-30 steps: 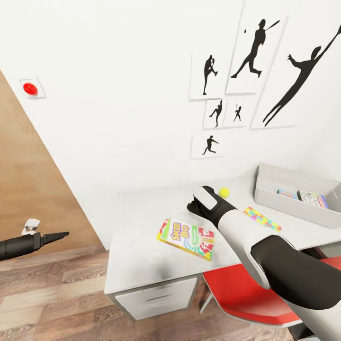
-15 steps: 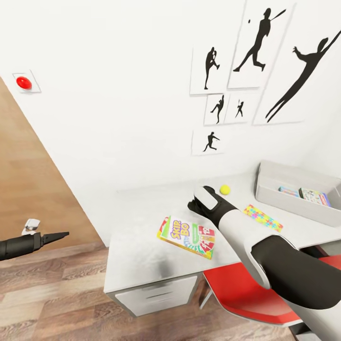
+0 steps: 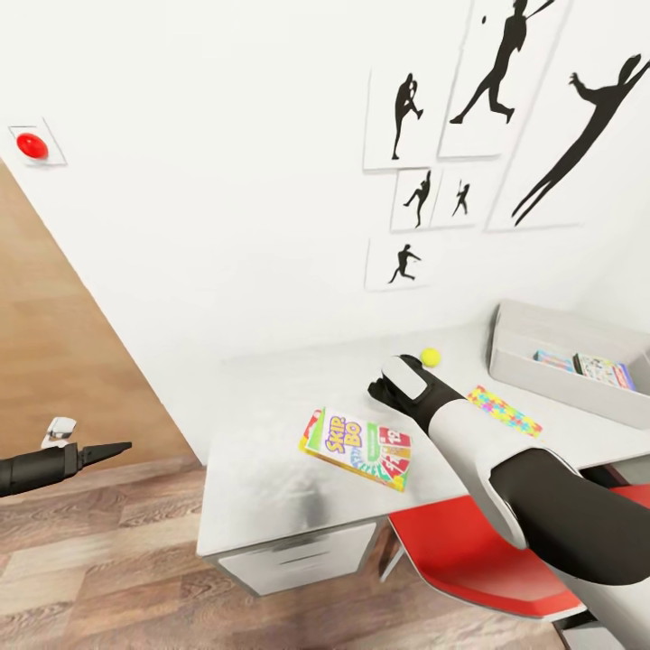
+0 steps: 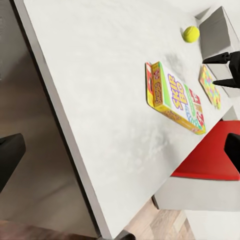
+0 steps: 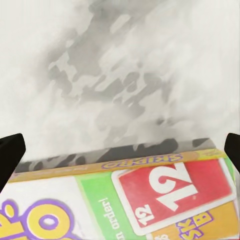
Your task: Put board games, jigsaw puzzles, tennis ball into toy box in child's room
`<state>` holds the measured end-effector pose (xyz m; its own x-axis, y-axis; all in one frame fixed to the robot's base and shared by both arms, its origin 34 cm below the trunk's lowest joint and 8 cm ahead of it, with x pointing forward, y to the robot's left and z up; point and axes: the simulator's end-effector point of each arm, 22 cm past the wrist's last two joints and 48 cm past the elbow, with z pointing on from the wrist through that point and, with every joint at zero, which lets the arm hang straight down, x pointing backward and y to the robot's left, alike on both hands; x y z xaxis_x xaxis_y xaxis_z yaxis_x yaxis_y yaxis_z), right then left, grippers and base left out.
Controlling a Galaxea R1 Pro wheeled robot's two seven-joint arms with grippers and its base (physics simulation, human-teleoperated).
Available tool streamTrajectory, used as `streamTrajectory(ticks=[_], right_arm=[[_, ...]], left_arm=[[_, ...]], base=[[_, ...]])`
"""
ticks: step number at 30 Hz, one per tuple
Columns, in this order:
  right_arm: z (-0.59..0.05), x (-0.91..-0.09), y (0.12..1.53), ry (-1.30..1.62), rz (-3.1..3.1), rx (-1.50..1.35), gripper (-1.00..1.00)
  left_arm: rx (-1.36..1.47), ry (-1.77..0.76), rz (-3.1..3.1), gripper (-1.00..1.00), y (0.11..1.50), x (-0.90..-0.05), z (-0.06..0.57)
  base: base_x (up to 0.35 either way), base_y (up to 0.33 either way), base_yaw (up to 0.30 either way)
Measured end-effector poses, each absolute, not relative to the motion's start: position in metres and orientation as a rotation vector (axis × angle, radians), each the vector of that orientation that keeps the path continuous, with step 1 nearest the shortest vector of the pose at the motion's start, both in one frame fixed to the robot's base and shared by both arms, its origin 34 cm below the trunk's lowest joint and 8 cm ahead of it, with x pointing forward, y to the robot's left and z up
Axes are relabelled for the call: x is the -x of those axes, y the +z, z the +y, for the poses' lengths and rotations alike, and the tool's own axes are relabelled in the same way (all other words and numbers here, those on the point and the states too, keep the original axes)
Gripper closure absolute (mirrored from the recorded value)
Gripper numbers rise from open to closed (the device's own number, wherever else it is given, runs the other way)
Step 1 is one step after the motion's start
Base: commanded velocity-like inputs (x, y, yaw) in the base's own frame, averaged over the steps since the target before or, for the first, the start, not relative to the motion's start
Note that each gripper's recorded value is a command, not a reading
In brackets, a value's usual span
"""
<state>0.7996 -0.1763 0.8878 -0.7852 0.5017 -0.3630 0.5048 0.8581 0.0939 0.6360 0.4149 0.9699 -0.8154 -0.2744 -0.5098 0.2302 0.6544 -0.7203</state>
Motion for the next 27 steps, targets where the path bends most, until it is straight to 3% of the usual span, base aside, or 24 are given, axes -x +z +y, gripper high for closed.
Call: streamTrajectory(ticks=[27], right_arm=[[-0.215, -0.780, 0.839, -0.102, 2.707, -0.811, -1.00]], left_arm=[[0.058, -1.110, 2.312, -1.00, 0.946, -0.634, 0.415]], base=[[0.008, 0.000, 0.000]])
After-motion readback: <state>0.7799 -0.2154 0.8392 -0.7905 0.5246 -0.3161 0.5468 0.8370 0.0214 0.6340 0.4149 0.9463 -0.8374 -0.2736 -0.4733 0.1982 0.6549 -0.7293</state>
